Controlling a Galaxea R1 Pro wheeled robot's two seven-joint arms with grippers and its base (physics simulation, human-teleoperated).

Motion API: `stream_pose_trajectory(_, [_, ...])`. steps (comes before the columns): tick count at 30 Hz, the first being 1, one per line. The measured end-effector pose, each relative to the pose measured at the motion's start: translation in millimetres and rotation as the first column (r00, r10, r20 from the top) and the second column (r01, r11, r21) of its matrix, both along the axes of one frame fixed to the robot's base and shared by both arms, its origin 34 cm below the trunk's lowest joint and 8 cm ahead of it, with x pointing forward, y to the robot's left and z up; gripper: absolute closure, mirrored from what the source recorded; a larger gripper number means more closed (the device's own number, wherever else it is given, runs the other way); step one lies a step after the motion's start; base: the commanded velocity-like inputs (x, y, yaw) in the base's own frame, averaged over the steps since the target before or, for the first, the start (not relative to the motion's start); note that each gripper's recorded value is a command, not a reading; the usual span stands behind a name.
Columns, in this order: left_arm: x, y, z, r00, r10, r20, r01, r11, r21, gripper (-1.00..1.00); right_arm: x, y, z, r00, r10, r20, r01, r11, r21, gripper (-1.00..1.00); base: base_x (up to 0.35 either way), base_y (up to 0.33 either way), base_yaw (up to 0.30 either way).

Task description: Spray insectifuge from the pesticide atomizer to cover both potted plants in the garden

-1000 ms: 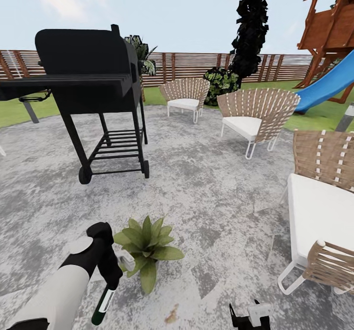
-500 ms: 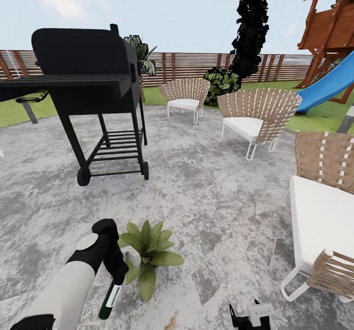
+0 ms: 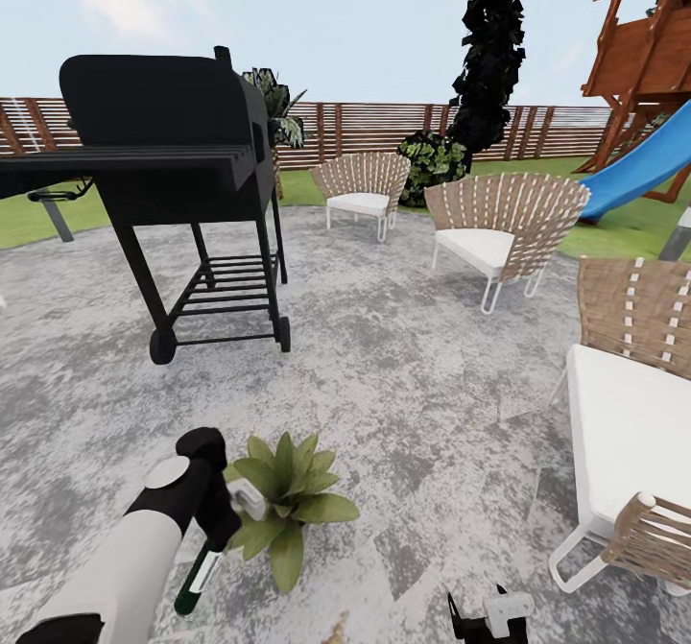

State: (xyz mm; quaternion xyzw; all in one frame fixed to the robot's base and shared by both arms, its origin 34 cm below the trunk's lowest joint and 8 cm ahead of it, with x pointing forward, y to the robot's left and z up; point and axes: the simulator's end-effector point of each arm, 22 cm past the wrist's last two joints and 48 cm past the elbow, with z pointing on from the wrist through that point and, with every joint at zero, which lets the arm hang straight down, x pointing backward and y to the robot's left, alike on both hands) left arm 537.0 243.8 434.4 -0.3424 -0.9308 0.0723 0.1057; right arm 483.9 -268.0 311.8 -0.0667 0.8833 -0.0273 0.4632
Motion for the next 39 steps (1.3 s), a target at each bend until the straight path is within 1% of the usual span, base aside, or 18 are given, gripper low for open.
stream_pose_trajectory(1, [1.1,1.6,-0.4,1.0,0.0,0.005,0.0,1.0,0.005,1.0,0.0,0.0,0.0,1.0,0.0,0.0,0.0,1.0,0.0,-1.0,0.0,0.0,0.0])
stream_pose_trajectory(2, [4.6,2.3,-4.7,1.0,0.002,0.024,-0.003,1.0,0.019,1.0,-0.5,0.3,-2.3,1.0,0.0,0.0,0.0,1.0,0.0,-1.0,0.0,0.0,0.0])
stream_pose_trajectory(10, [-0.5,0.8,-25.9,1.0,0.002,0.017,-0.002,1.0,0.017,1.0,-7.4,-0.1,-23.4,1.0,0.0,-0.009,0.0,1.0,0.0,-1.0,0.0,0.0,0.0])
stream_pose_trajectory(16, [-0.5,1.5,-26.2,1.0,0.002,0.017,-0.003,1.0,0.018,1.0,-7.5,0.0,-23.6,1.0,0.0,-0.009,0.0,1.0,0.0,-1.0,0.0,0.0,0.0])
stream_pose_trajectory(21, [-4.8,1.7,-40.6,1.0,0.004,0.009,-0.004,1.0,0.017,1.0,-12.2,0.0,-37.3,1.0,0.0,-0.016,0.0,1.0,0.0,-1.0,0.0,0.0,0.0])
stream_pose_trajectory(22, [8.1,0.0,-15.6,0.993,-0.111,-0.028,0.113,0.984,0.137,1.0,-12.6,0.0,-37.6,1.0,0.0,-0.017,0.0,1.0,0.0,-1.0,0.0,0.0,0.0])
stream_pose_trajectory(23, [61.1,-0.2,24.7,0.991,-0.116,0.071,0.104,0.982,0.159,1.0,-12.4,-0.1,-37.3,1.0,-0.001,-0.016,0.001,1.0,0.0,-1.0,0.0,0.0,0.0])
stream_pose_trajectory(24, [73.3,1.7,35.0,0.989,-0.114,0.095,0.097,0.982,0.163,1.0,-12.4,-0.1,-37.4,1.0,0.0,-0.016,0.0,1.0,0.0,-1.0,0.0,0.0,0.0])
stream_pose_trajectory(25, [61.0,2.4,24.2,0.991,-0.112,0.07,0.1,0.982,0.159,1.0,-12.5,0.0,-37.6,1.0,0.0,-0.017,0.0,1.0,0.0,-1.0,0.0,0.0,0.0])
stream_pose_trajectory(30, [60.8,7.6,24.2,0.992,-0.107,0.07,0.094,0.982,0.166,1.0,-12.6,-0.1,-37.6,1.0,0.0,-0.017,0.0,1.0,0.0,-1.0,0.0,0.0,0.0])
stream_pose_trajectory(33, [61.2,14.8,24.5,0.993,-0.096,0.072,0.083,0.982,0.168,1.0,-12.5,-0.1,-37.5,1.0,0.0,-0.017,0.0,1.0,0.0,-1.0,0.0,0.0,0.0])
stream_pose_trajectory(39, [59.5,14.4,23.0,0.993,-0.098,0.066,0.086,0.982,0.167,1.0,-12.5,-0.1,-37.5,1.0,0.0,-0.017,0.0,1.0,0.0,-1.0,0.008,-0.006,0.0])
